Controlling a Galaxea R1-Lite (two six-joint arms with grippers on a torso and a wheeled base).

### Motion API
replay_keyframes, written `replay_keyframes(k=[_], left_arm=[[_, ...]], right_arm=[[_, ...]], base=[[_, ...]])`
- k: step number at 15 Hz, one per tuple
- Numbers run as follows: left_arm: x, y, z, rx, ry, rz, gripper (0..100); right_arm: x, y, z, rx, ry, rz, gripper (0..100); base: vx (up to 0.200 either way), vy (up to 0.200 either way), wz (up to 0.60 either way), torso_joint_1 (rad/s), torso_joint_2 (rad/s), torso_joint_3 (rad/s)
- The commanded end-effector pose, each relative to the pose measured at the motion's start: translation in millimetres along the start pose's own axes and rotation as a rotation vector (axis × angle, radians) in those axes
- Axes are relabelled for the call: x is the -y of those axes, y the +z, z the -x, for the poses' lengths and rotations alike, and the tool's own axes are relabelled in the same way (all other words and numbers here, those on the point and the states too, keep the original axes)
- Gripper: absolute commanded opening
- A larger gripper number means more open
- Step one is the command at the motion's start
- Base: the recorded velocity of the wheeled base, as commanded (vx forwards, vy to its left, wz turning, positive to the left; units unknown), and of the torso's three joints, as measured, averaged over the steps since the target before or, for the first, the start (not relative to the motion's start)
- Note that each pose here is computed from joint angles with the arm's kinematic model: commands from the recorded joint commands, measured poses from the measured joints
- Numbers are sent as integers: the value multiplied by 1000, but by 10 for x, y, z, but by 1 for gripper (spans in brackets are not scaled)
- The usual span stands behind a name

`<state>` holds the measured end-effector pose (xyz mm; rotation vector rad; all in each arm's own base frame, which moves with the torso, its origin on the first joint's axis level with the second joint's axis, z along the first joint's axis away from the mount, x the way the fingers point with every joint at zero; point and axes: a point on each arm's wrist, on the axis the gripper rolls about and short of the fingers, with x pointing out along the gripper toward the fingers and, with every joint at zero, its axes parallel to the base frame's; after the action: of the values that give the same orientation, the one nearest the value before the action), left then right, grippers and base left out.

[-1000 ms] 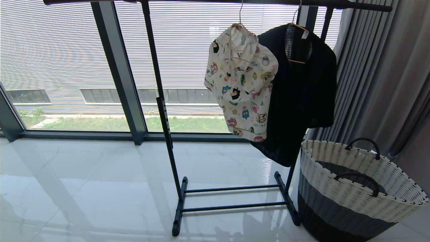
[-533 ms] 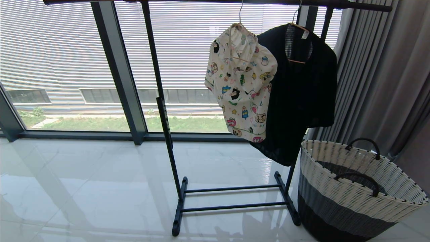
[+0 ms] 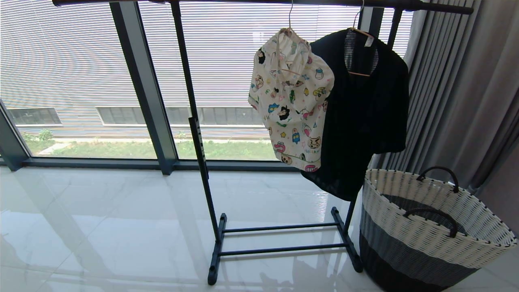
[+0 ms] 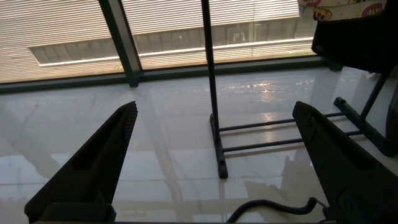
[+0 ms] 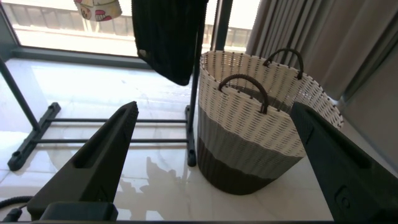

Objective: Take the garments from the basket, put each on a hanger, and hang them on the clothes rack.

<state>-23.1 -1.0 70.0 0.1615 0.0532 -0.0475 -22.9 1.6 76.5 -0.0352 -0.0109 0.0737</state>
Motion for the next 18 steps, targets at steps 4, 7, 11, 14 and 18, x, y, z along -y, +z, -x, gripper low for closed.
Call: replay_keyframes(k=[4, 7, 11, 14, 18], left_arm=[[0, 3, 1, 2, 0, 0, 100], [0, -1, 0, 0, 0, 0, 100], [0, 3, 1, 2, 0, 0, 100], [0, -1, 0, 0, 0, 0, 100], [0, -1, 0, 0, 0, 0, 100]], right_arm=[[0, 1, 0, 1, 1, 0, 100], [0, 0, 0, 0, 1, 0, 100], [0, 0, 0, 0, 1, 3, 100], [0, 1, 0, 1, 1, 4, 100], [0, 0, 0, 0, 1, 5, 100]], base=[[0, 0, 0, 0, 0, 0], [0, 0, 0, 0, 0, 0], [0, 0, 0, 0, 0, 0], [0, 0, 0, 0, 0, 0], [0, 0, 0, 0, 0, 0]])
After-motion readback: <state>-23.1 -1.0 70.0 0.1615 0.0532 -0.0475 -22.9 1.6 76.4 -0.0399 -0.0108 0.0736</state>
